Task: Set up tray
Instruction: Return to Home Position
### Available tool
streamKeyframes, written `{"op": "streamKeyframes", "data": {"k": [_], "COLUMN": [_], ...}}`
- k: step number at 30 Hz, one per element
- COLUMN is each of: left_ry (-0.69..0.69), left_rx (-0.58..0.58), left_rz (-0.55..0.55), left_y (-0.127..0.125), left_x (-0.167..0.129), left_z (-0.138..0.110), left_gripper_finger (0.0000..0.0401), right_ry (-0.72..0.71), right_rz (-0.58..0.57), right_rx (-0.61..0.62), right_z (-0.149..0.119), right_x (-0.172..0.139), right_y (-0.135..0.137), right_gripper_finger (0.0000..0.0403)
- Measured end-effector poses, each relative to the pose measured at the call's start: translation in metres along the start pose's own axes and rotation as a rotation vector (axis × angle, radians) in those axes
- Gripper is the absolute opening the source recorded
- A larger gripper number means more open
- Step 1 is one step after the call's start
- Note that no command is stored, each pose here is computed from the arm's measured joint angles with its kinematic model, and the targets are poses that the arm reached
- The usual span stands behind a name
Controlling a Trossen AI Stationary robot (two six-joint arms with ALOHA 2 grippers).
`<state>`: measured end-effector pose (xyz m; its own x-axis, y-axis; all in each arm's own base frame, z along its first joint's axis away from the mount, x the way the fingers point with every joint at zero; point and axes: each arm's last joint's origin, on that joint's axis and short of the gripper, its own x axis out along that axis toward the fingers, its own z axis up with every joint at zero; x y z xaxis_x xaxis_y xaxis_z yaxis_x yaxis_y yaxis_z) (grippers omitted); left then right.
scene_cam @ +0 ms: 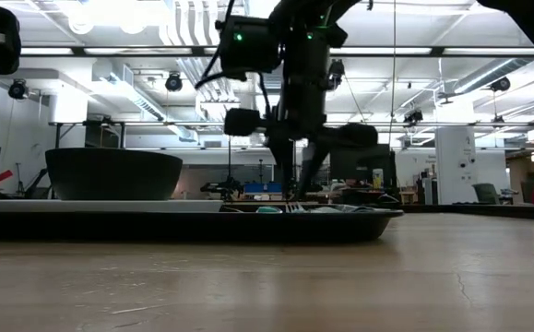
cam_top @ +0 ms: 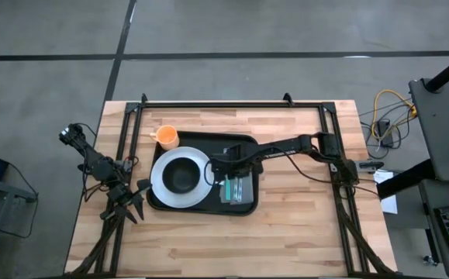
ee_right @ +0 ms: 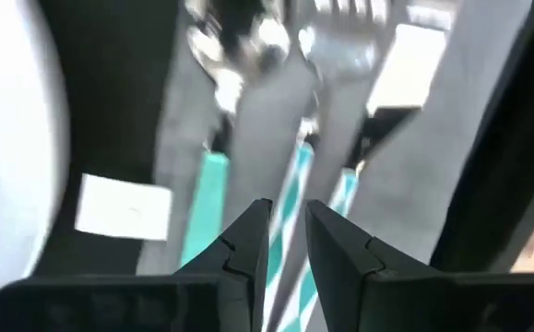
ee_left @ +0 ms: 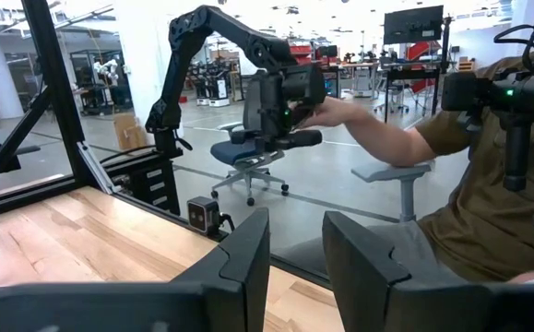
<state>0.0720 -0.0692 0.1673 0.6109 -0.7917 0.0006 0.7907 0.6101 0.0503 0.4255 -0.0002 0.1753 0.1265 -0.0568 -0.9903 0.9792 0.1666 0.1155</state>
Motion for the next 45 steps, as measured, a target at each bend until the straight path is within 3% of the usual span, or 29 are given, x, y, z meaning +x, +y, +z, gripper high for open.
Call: {"op": "streamKeyframes", "data": {"k": [3, 9, 16, 23, 38, 42, 45], "left_ry": [0.0, 0.0, 0.0, 0.0, 0.0, 0.0, 0.0], "left_rx": [0.0, 0.0, 0.0, 0.0, 0.0, 0.0, 0.0], "left_rz": [0.0, 0.0, 0.0, 0.0, 0.0, 0.0, 0.0], "left_y": [0.0, 0.0, 0.0, 0.0, 0.0, 0.0, 0.0], "left_x": [0.0, 0.0, 0.0, 0.0, 0.0, 0.0, 0.0], "left_z": [0.0, 0.0, 0.0, 0.0, 0.0, 0.0, 0.0], "left_gripper_finger": [0.0085, 0.0085, 0.0085, 0.0085, 0.0085, 0.0085, 0.0085], "right_ry": [-0.083, -0.108, -0.117, -0.37, -0.38, -0.393, -0.505], "right_rz": [0.006, 0.035, 0.005, -0.074, -0.107, -0.126, -0.124], "right_rx": [-0.041, -0.011, -0.064, -0.356, -0.641, -0.786, -0.904], "right_z": [0.001, 0.004, 0.006, 0.007, -0.009, -0.01, -0.014], "right_x": [-0.005, -0.013, -0.015, -0.02, -0.02, -0.02, -0.019], "right_y": [0.003, 0.008, 0.004, 0.006, 0.01, 0.011, 0.019], "right_gripper_finger": [0.0066, 0.0074, 0.0082, 0.0083, 0.0064, 0.0068, 0.0073]}}
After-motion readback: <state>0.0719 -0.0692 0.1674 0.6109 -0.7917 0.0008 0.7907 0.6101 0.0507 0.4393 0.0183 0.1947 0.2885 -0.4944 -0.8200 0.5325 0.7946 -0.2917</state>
